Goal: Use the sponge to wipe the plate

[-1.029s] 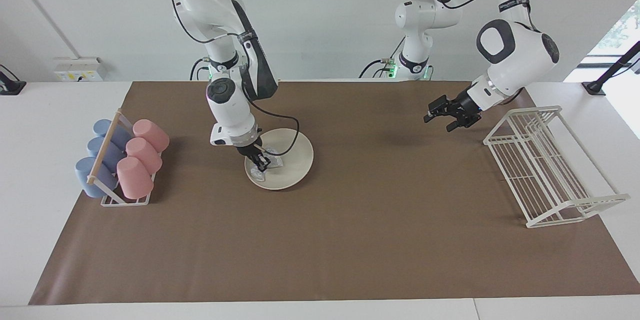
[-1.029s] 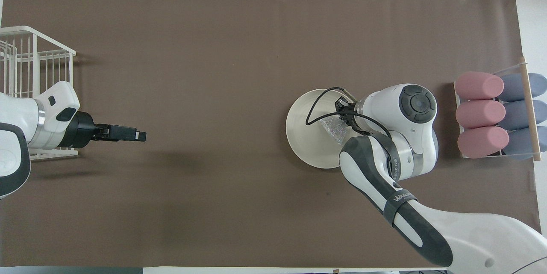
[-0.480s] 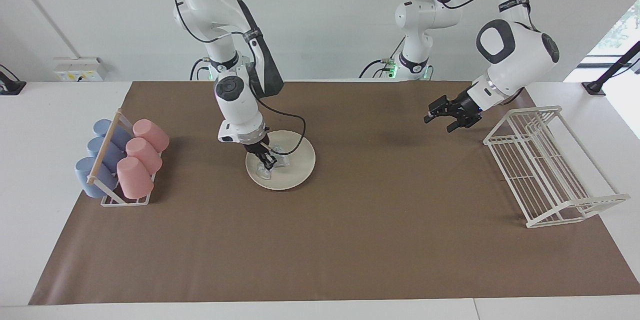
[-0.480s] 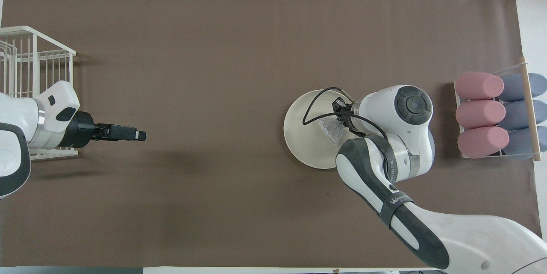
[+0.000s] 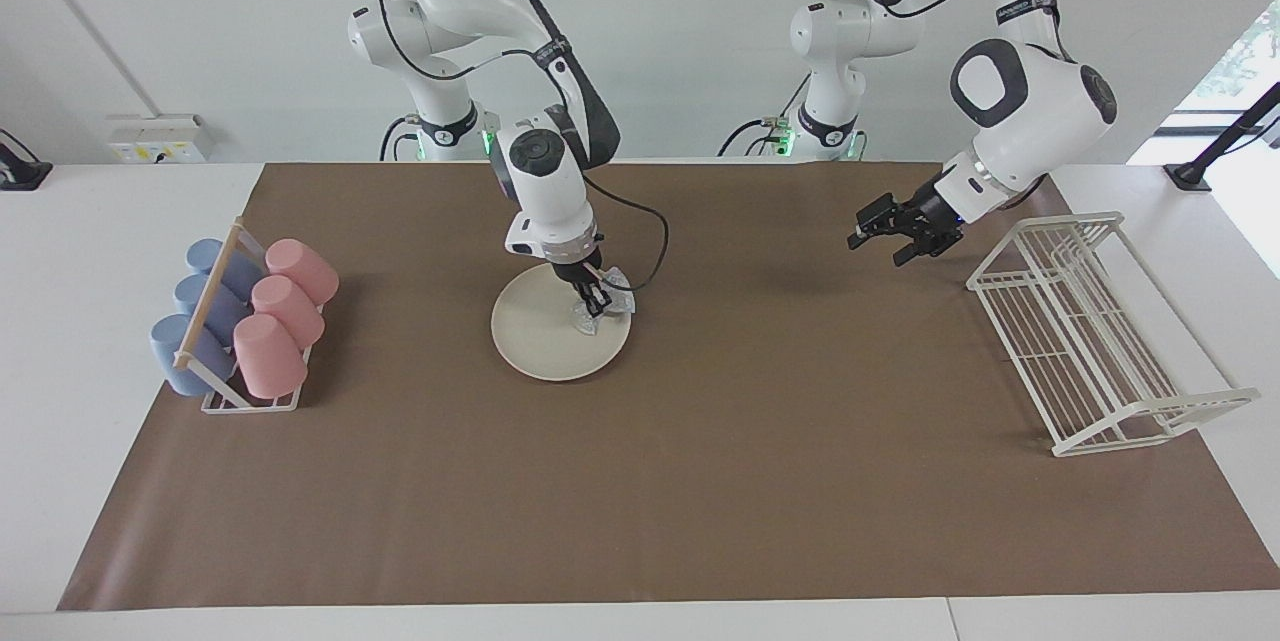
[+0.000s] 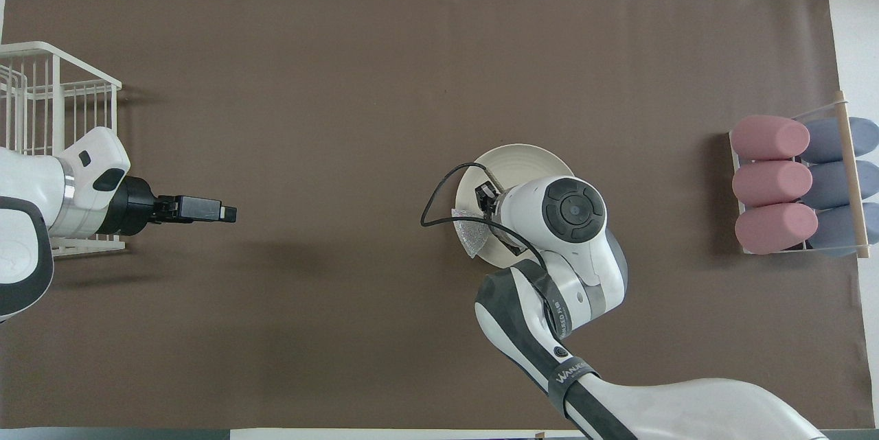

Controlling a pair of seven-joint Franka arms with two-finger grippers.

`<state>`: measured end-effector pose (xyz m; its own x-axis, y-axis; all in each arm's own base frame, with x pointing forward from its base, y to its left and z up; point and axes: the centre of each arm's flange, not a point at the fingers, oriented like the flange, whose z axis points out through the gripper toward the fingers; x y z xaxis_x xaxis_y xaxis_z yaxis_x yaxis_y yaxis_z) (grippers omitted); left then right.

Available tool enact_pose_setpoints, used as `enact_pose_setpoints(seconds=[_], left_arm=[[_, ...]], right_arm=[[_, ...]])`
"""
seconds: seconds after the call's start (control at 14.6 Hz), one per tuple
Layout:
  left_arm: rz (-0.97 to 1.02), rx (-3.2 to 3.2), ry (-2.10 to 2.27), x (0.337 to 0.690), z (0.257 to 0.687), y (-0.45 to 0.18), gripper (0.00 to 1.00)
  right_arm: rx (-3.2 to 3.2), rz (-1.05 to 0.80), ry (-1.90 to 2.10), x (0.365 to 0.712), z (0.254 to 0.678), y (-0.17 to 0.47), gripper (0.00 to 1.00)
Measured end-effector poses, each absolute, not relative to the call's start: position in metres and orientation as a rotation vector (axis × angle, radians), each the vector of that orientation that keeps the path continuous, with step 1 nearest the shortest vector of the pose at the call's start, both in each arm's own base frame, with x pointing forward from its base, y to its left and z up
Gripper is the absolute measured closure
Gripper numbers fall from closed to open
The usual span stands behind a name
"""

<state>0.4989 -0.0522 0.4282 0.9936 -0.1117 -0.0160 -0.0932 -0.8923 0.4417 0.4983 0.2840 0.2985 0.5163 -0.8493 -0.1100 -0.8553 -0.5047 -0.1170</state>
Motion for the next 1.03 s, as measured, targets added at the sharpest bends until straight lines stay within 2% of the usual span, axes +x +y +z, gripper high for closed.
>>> enact_pose_setpoints(seconds=[0.21, 0.34, 0.48, 0.69, 0.89, 1.03], left_arm=[[-0.061, 2.68, -0.155, 0.498, 0.428, -0.059, 0.0], [-0.057, 2.625, -0.113, 0.498, 0.43, -0.065, 0.0], [-0.059, 2.519, -0.055, 0.498, 0.432, -0.078, 0.0], [-0.077, 2.358, 0.013, 0.496, 0.438, -0.101, 0.0], [-0.096, 2.208, 0.077, 0.493, 0.442, -0.121, 0.0], [-0.122, 2.125, 0.098, 0.489, 0.444, -0.134, 0.0]], right_arm=[[-2.577, 0.057, 1.497, 0.501, 0.302, 0.285, 0.9], [-2.546, 0.077, 1.556, 0.508, 0.319, 0.292, 0.9], [-2.515, 0.102, 1.602, 0.518, 0.357, 0.307, 0.9], [-2.462, 0.149, 1.695, 0.524, 0.437, 0.331, 0.9], [-2.393, 0.136, 1.781, 0.501, 0.506, 0.388, 0.9], [-2.339, 0.108, 1.838, 0.477, 0.521, 0.427, 0.9]])
